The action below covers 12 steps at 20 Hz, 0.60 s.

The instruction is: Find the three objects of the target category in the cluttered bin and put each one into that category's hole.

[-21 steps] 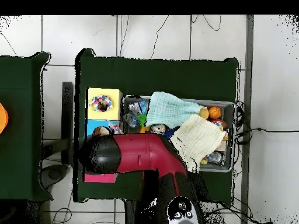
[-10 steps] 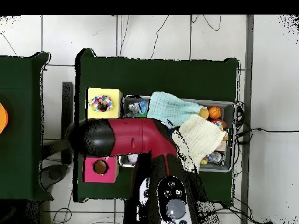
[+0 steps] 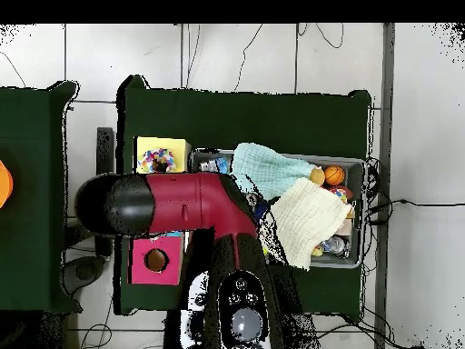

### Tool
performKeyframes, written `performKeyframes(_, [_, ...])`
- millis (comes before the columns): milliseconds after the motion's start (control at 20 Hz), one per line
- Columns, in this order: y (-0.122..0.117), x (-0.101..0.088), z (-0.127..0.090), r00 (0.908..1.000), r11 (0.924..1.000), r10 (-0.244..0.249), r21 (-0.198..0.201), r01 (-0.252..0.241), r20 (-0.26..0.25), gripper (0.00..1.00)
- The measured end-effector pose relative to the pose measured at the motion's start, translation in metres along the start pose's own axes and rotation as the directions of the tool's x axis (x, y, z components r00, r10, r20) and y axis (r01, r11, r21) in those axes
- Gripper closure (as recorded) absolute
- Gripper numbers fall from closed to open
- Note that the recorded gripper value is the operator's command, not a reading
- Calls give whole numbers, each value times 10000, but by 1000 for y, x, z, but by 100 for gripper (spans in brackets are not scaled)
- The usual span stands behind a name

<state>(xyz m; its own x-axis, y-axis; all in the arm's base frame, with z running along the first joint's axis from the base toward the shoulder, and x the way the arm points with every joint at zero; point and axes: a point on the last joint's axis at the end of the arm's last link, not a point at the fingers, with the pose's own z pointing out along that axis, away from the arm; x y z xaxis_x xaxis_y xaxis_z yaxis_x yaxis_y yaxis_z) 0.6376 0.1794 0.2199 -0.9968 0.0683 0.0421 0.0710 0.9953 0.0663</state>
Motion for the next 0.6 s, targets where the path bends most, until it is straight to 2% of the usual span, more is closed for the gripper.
performKeyframes(250, [10,-14,-5,9994,9996,293,-20,-293,161,100])
performKeyframes(600, [10,-34,5,9979,9982,593,-45,-592,245,100])
